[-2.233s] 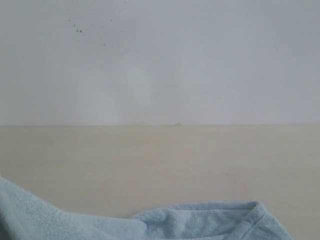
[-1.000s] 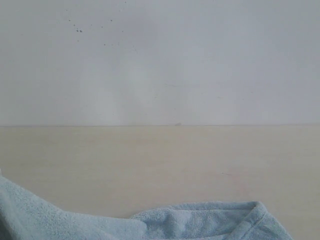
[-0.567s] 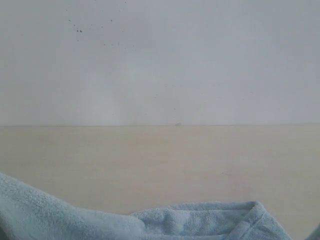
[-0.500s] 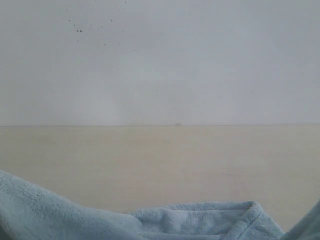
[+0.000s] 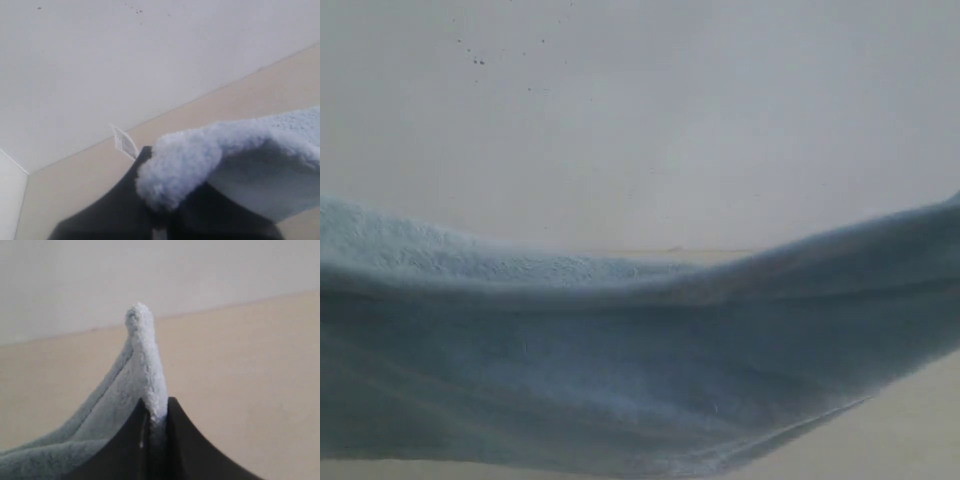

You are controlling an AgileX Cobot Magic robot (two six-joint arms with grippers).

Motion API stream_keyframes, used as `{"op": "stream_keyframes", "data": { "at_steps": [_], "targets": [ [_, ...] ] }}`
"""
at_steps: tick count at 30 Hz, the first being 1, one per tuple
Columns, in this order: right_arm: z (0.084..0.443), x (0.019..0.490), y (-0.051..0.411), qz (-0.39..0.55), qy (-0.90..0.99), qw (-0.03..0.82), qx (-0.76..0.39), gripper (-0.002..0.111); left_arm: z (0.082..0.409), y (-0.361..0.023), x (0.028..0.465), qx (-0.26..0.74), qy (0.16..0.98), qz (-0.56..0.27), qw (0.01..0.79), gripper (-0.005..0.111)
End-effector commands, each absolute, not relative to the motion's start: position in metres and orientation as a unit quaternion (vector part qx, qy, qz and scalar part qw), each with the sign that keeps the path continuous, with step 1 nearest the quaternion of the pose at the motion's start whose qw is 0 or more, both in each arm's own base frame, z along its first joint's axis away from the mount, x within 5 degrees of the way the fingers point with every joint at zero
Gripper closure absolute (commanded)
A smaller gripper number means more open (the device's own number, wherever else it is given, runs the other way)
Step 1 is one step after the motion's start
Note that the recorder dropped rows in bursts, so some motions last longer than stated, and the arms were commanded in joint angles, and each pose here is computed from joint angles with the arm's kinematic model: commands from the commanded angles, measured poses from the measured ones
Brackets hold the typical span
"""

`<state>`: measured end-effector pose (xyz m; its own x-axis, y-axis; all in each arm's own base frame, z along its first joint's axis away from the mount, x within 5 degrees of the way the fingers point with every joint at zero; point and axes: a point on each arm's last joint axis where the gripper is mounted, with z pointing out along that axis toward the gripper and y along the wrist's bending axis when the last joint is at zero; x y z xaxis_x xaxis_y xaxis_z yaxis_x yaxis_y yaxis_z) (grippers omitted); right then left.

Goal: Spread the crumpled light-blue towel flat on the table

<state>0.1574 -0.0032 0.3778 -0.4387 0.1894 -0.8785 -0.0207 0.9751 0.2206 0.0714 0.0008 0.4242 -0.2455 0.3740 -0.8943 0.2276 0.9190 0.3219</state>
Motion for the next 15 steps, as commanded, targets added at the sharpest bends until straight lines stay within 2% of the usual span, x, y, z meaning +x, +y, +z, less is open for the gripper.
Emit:
{"op": "stream_keyframes", "data": {
  "at_steps": [1,6,10,15],
  "targets": [
    [0.406,0.122,0.003,0.107,0.803,0.584,0.057,0.1,0.432,0.018,0.05,0.158,0.796,0.037,0.584,0.103],
    [0.407,0.095,0.008,0.103,0.806,0.58,0.055,0.1,0.423,0.018,0.039,0.181,0.816,0.003,0.549,0.103],
    [0.402,0.096,0.007,0.108,0.824,0.552,0.067,0.1,0.417,0.016,0.037,0.188,0.829,-0.003,0.527,0.103],
    [0.393,0.112,0.002,0.072,0.85,0.52,0.049,0.1,0.406,0.011,0.047,0.196,0.84,0.022,0.506,0.103]
  ]
}}
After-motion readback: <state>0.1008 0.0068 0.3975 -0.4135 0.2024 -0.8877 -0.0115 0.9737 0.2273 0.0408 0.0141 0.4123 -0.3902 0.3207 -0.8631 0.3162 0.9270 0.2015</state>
